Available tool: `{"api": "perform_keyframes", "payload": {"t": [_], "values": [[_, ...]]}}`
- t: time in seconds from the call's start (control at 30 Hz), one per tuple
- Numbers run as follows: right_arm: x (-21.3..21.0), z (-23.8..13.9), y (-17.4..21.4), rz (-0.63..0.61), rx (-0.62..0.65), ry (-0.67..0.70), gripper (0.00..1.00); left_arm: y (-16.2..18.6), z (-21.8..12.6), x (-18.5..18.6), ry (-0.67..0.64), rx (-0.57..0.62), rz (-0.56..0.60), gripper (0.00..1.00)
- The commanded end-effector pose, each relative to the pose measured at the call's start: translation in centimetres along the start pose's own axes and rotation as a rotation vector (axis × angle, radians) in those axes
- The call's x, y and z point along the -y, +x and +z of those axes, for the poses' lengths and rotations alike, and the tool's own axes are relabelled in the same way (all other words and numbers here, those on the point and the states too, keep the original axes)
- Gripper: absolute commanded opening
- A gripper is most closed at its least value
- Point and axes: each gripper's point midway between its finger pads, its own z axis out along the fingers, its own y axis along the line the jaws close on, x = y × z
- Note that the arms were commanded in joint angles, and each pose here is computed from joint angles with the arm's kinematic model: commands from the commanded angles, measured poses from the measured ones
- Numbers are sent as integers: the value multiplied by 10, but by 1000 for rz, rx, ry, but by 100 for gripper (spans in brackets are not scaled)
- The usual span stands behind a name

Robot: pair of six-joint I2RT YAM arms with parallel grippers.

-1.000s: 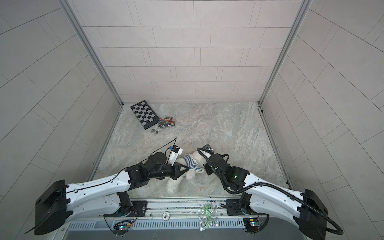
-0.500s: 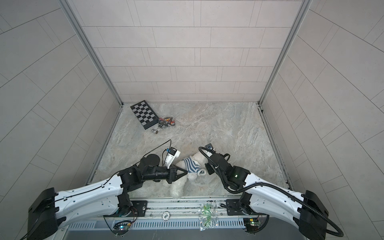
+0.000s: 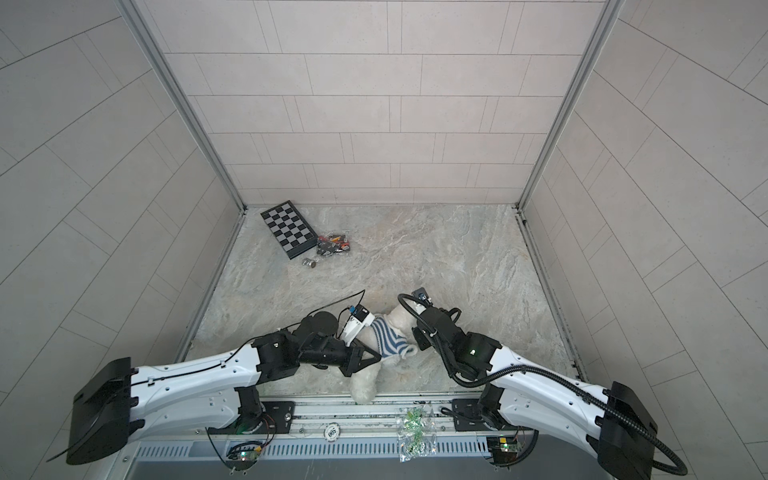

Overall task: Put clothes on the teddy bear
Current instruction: 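Hold the bear with the left gripper and straighten the garment with the right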

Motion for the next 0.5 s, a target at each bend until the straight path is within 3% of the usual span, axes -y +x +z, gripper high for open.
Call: {"api": "perform_keyframes", "payload": {"t": [0.0, 0.17, 0.47], "values": [[22, -4, -8, 66, 21, 80, 0, 10, -22, -10, -21, -34, 15, 0], [25, -4, -9, 75, 17, 86, 0, 7, -42, -30, -84, -13, 8, 0], [43, -17, -14, 117, 65, 142, 0, -7, -43, -38, -85, -1, 12, 0]]}}
